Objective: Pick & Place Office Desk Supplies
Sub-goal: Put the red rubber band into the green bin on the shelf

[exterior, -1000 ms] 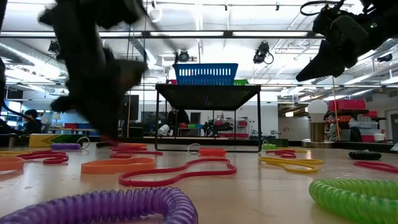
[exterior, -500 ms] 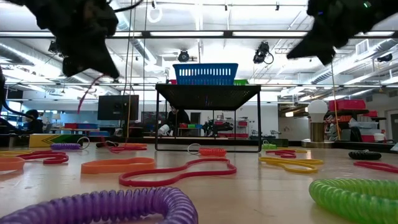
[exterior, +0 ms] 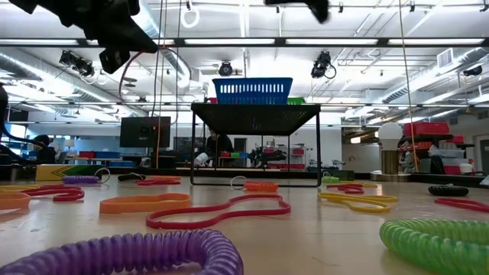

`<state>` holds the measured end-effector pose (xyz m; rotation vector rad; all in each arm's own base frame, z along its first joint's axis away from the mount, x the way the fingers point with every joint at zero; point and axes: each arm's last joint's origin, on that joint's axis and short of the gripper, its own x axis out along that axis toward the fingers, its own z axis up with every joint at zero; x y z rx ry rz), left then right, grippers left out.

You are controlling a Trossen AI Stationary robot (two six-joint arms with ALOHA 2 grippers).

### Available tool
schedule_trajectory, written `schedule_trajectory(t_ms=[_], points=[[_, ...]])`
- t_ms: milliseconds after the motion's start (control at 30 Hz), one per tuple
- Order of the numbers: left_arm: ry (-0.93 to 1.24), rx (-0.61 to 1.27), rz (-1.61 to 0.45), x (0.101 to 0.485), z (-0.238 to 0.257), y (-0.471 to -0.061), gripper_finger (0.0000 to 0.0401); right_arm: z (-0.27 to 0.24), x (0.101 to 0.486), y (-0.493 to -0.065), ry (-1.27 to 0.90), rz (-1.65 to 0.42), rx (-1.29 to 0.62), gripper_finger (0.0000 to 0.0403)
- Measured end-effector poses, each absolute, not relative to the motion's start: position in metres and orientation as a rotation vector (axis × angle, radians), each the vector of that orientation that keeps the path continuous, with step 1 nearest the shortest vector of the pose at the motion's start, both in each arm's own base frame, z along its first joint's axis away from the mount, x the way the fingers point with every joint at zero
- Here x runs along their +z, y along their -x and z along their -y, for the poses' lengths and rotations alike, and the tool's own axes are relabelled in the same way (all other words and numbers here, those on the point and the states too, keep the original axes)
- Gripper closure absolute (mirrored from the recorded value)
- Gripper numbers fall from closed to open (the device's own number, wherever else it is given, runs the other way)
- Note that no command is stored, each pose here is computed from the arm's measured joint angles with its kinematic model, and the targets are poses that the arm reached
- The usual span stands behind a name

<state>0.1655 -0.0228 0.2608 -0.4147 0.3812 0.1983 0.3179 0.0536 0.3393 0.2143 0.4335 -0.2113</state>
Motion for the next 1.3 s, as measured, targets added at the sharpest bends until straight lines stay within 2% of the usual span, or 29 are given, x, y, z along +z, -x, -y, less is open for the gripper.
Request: schedule_trajectory(t_ms=[267,467,933,1300], points=[[0.417,0.202,-0.175,0.277,0.011,-0.181,0.0400,-0.023,0.365,-0.355,-0.088,-0.449,-0.089,0.0275],[0.416,0.190,-0.057,0.284,0.010,-0.194,0.0399,0.000,0.363,-0.368,-0.002,-0.456,-0.085,0.0251],[0.426,0.147,0.057,0.289,0.012,-0.210,0.0399,0.004,0.347,-0.386,0.095,-0.441,0.025,0.0250],[0.427,0.117,0.055,0.289,0.013,-0.210,0.0399,0.007,0.350,-0.393,0.114,-0.364,-0.096,0.0276]])
